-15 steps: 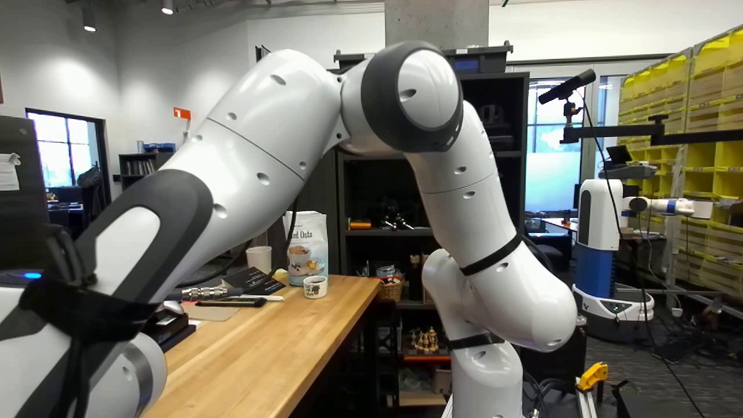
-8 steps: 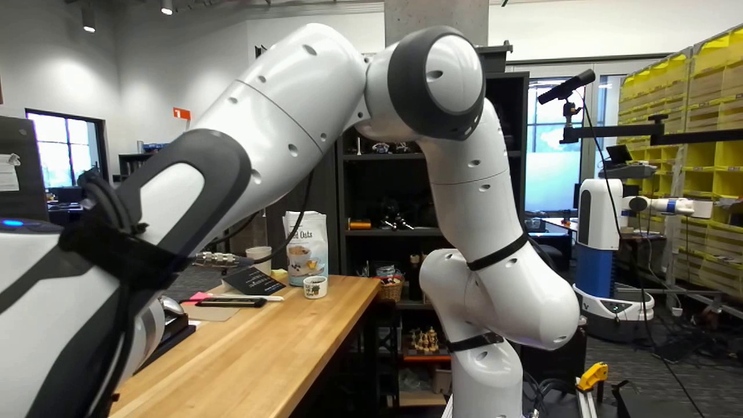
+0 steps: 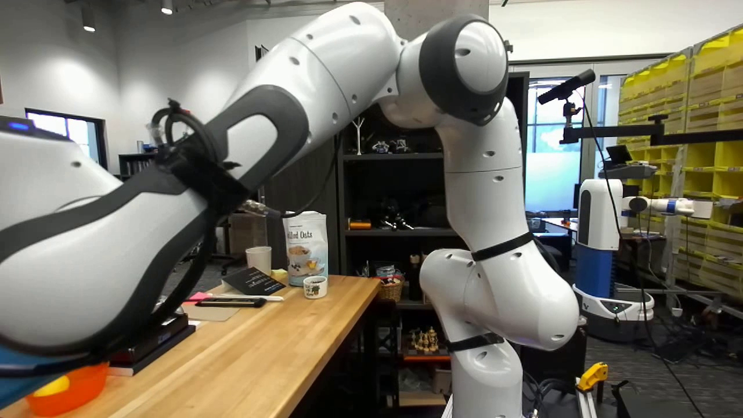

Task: Move the black cable to the right.

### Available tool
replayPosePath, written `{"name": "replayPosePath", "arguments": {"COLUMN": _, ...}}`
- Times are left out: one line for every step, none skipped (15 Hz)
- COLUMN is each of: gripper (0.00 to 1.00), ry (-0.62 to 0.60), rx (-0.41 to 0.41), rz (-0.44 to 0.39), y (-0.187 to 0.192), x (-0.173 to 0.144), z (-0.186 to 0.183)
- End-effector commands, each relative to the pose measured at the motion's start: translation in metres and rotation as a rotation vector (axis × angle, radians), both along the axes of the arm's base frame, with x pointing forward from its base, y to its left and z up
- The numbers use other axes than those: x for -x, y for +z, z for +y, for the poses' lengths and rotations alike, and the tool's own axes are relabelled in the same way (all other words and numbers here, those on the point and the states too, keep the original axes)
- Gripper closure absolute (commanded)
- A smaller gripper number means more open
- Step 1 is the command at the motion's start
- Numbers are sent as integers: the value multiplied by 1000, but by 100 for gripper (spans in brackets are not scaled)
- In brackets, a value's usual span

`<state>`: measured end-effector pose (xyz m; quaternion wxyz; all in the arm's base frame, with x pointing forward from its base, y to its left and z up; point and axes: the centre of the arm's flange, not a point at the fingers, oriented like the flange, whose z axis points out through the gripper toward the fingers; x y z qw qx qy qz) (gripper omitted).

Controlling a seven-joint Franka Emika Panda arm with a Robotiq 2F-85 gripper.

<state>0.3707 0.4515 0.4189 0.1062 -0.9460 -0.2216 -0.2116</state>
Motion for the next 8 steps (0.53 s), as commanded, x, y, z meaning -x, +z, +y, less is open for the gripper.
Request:
{"name": "replayPosePath", "arguments": {"gripper": 100, "ry": -68, "rx": 36, "rz": -45, "y": 62, "x": 22, "z": -37}}
{"name": "replayPosePath", "arguments": {"gripper": 100, "ry": -86, "rx": 47, "rz": -55, "y": 75, "x": 24, "z": -45}}
{"name": "replayPosePath", "arguments": {"gripper": 100, "ry": -107, "rx": 62, "rz": -67, "y": 89, "x": 26, "z": -54}}
{"name": "replayPosePath", "arguments": {"gripper": 100, "ry": -123, "rx": 72, "rz": -73, "y": 101, "x": 29, "z": -61}}
{"name": "replayPosePath", "arguments": {"gripper": 100, "ry": -142, "rx": 81, "rz": -71, "y": 111, "x": 31, "z": -69}}
{"name": "replayPosePath", "arguments": {"gripper": 100, "ry": -159, "rx": 90, "rz": -70, "y": 119, "x": 31, "z": -78}}
{"name": "replayPosePath", "arguments": {"gripper": 100, "ry": -173, "rx": 99, "rz": -68, "y": 125, "x": 32, "z": -86}}
{"name": "replayPosePath", "arguments": {"gripper": 100, "ry": -193, "rx": 105, "rz": -63, "y": 128, "x": 32, "z": -94}}
